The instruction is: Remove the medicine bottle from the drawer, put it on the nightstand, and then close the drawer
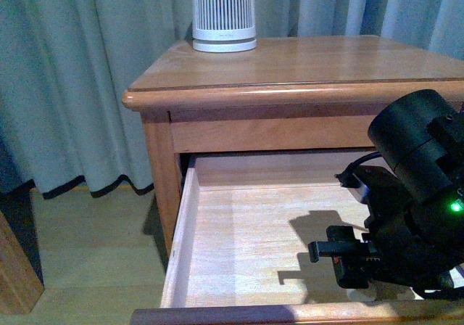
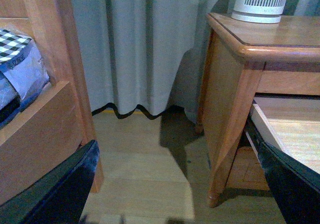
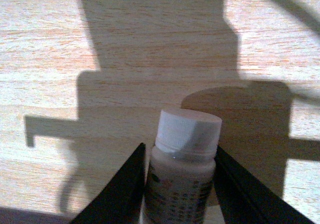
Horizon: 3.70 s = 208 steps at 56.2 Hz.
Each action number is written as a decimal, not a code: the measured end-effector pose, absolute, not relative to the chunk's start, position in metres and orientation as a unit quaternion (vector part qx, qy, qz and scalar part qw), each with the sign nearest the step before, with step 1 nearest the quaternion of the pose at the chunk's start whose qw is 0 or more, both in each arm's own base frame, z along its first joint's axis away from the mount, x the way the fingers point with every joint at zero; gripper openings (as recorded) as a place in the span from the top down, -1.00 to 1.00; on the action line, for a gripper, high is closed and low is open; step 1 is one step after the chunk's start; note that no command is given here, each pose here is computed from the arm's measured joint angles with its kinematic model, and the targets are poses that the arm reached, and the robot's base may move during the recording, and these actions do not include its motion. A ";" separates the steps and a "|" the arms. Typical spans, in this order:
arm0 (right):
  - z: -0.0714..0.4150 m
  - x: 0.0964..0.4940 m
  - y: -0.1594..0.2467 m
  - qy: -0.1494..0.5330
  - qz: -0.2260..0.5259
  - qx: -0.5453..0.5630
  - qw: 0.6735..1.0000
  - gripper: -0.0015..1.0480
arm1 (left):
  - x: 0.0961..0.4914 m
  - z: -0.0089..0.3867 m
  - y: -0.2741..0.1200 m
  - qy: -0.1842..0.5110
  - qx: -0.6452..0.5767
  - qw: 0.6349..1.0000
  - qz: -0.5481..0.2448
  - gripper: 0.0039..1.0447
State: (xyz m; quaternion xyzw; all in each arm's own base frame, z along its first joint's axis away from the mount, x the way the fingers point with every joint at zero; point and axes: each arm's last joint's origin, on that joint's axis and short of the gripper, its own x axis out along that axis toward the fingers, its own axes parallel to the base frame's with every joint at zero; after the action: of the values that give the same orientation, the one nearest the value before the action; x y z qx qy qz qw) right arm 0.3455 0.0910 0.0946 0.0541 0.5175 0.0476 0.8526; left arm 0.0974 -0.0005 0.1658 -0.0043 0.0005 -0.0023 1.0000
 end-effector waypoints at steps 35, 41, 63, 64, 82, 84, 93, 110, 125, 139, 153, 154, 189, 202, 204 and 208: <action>0.264 0.319 0.100 0.233 0.156 -0.014 0.960 0.42 | 0.097 0.166 0.000 0.000 -0.004 1.000 -0.002 -0.88; 0.302 0.338 0.095 0.161 0.142 -0.030 0.976 0.42 | 0.097 0.166 0.000 0.000 -0.004 1.000 -0.002 -0.88; 0.286 0.470 0.101 0.164 0.072 -0.130 0.975 0.42 | 0.097 0.166 0.000 0.000 -0.004 1.000 -0.002 -0.88; 0.284 0.472 0.101 0.167 0.072 -0.132 0.975 0.42 | 0.097 0.166 0.000 0.000 -0.004 1.000 -0.002 -0.88; 0.301 0.490 0.106 0.131 0.069 -0.121 0.982 -0.40 | 0.097 0.166 0.000 0.000 -0.004 1.000 -0.002 -0.88; 0.308 0.481 0.105 0.120 0.080 -0.108 0.984 -0.56 | 0.097 0.166 0.000 0.000 -0.004 1.000 -0.002 -0.88; 0.347 0.409 0.095 0.060 0.142 -0.047 0.987 -0.86 | 0.097 0.166 0.000 0.000 -0.004 1.000 -0.002 -0.88; 0.302 0.245 0.060 0.125 0.172 0.029 0.977 -0.53 | 0.097 0.166 0.000 0.000 -0.004 1.000 -0.002 -0.88; 0.197 0.155 0.043 0.288 0.125 0.059 0.948 0.33 | 0.097 0.166 0.000 0.000 -0.004 1.000 -0.002 -0.88; 0.134 0.148 0.042 0.338 0.100 0.046 0.935 0.93 | 0.097 0.166 0.000 0.000 -0.004 1.000 -0.002 -0.88; 0.084 0.191 0.037 0.323 0.068 -0.008 0.944 0.94 | 0.097 0.166 0.000 0.000 -0.004 1.000 -0.002 -0.88; 0.083 0.192 0.037 0.322 0.068 -0.010 0.944 0.94 | 0.097 0.166 0.000 0.000 -0.004 1.000 -0.002 -0.88; 0.061 0.364 0.033 0.253 0.089 -0.138 0.954 0.94 | 0.097 0.166 0.000 0.000 -0.004 1.000 -0.002 -0.88; 0.058 0.400 0.029 0.226 0.112 -0.165 0.954 0.94 | 0.097 0.166 0.000 0.000 -0.004 1.000 -0.002 -0.88; 0.055 0.403 0.028 0.226 0.119 -0.170 0.952 0.94 | 0.097 0.166 0.000 0.000 -0.004 1.000 -0.002 -0.88; 0.048 0.407 0.026 0.234 0.127 -0.173 0.948 0.94 | 0.097 0.166 0.000 0.000 -0.004 1.000 -0.002 -0.88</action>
State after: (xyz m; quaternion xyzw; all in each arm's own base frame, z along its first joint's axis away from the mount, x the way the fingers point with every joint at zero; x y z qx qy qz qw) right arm 0.4067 0.0257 0.0482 -0.1730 0.2344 0.1267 0.9482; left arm 0.0974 -0.0005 0.1658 -0.0043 0.0005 -0.0023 1.0000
